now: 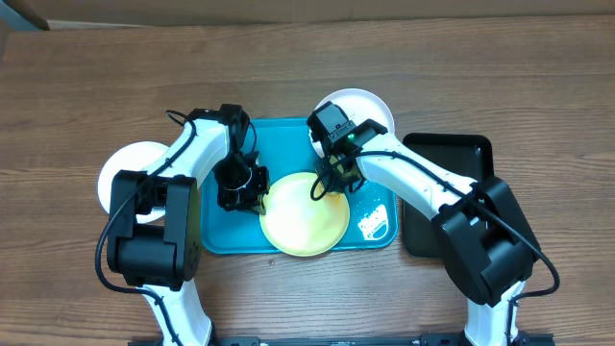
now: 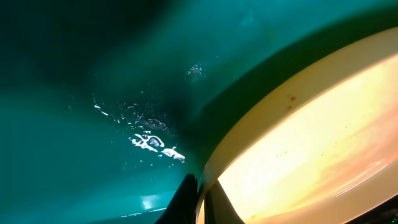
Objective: Clean dirty plates on tray and stack at the side
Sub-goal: 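Keep scrubbing the yellow plate's right side with the sponge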
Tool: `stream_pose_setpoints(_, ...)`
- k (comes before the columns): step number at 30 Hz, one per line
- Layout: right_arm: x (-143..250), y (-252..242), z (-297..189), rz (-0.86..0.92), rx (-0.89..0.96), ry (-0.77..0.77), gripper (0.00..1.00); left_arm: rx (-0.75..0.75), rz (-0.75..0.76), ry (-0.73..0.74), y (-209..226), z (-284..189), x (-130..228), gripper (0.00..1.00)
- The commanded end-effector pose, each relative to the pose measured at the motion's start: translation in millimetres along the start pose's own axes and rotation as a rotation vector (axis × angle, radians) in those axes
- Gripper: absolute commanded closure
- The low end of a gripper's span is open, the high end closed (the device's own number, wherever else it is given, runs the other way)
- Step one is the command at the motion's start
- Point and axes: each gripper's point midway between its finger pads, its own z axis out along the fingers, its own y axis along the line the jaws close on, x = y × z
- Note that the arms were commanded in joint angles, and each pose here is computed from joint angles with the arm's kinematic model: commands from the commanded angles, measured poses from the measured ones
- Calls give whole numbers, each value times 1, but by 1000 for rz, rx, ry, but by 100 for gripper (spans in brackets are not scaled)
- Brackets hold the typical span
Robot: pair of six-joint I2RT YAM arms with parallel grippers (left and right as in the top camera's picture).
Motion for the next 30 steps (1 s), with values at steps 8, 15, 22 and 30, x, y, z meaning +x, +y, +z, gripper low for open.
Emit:
stream_pose_setpoints(8,28,-20,-7,86,71,77,96,-41,-13,-2,10,3,-2,96)
stream_pose_setpoints(15,23,-14,-23,78,62,36,96,-40,-12,-5,10,3,-3,96)
stream_pose_setpoints(22,8,-9,-56,76,32,-70,96,-41,-4,-9,8,4,-4,96)
stream_pose_setpoints(30,17,32,-59,6,-141,-35,96,-41,-2,-9,7,4,-4,96)
